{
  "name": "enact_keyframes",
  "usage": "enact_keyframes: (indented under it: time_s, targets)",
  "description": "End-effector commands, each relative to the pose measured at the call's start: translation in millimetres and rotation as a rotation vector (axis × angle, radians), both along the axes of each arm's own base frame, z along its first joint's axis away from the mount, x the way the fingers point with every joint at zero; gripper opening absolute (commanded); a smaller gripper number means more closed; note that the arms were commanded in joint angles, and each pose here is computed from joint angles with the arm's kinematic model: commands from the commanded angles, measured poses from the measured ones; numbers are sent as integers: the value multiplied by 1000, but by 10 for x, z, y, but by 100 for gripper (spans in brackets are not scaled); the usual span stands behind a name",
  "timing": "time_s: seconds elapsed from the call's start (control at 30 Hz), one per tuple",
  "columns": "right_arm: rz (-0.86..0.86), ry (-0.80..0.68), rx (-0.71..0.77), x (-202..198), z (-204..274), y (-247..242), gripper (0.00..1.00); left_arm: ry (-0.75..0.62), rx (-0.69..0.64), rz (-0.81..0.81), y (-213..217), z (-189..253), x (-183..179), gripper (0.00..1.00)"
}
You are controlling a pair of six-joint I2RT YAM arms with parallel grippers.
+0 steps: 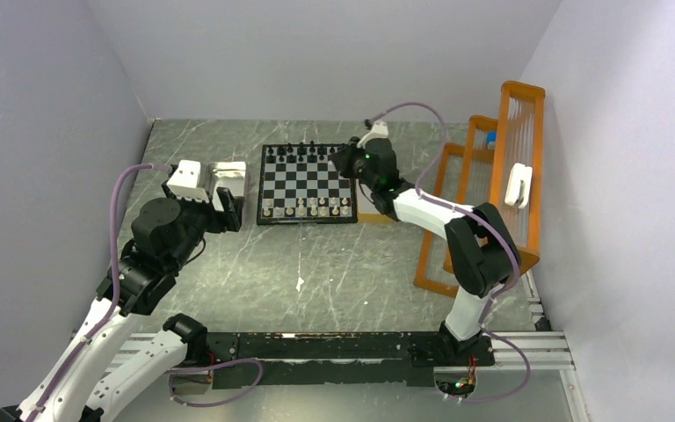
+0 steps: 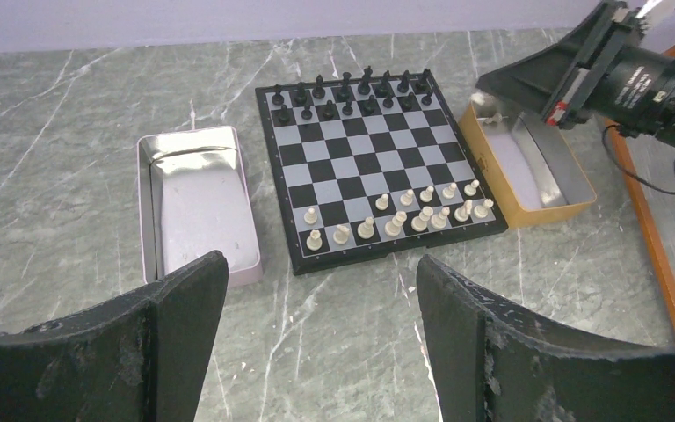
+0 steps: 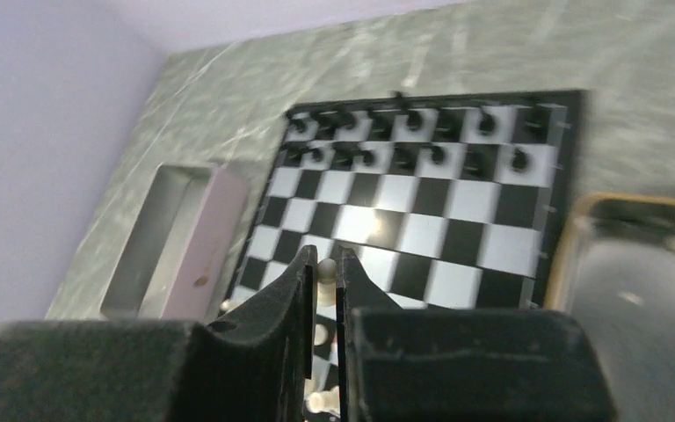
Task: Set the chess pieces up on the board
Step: Place the chess piece on the chessboard.
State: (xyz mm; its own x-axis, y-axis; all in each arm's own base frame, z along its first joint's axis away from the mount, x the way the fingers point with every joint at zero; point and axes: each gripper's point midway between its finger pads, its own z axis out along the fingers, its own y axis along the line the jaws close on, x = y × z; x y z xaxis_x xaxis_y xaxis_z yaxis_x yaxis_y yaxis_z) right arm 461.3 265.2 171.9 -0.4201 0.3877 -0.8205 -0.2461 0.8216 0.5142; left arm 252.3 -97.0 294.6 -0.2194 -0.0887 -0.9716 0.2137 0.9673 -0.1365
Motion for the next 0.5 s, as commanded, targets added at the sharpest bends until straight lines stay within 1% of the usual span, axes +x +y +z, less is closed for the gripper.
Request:
enact_keyframes:
  time_s: [0.0,0.13,0.3,0.4,0.47]
  targets:
    - [283,-224,-85,-130,228,639,10,-9,4,25,54,16,19,83]
    - [444,-352,-96,-292,174,1056,12,-12,1,35,71,22,16,82]
    - [591,-394,-89,-366,-89,1420,14,-9,6,41,83,15,24,82]
    - [676,-417,-131,-429,-252,1623,14,-8,8,44,87,9,25,82]
    - [695,-428,-175,-429,-353,1689,14,-10,8,46,91,11,27,82]
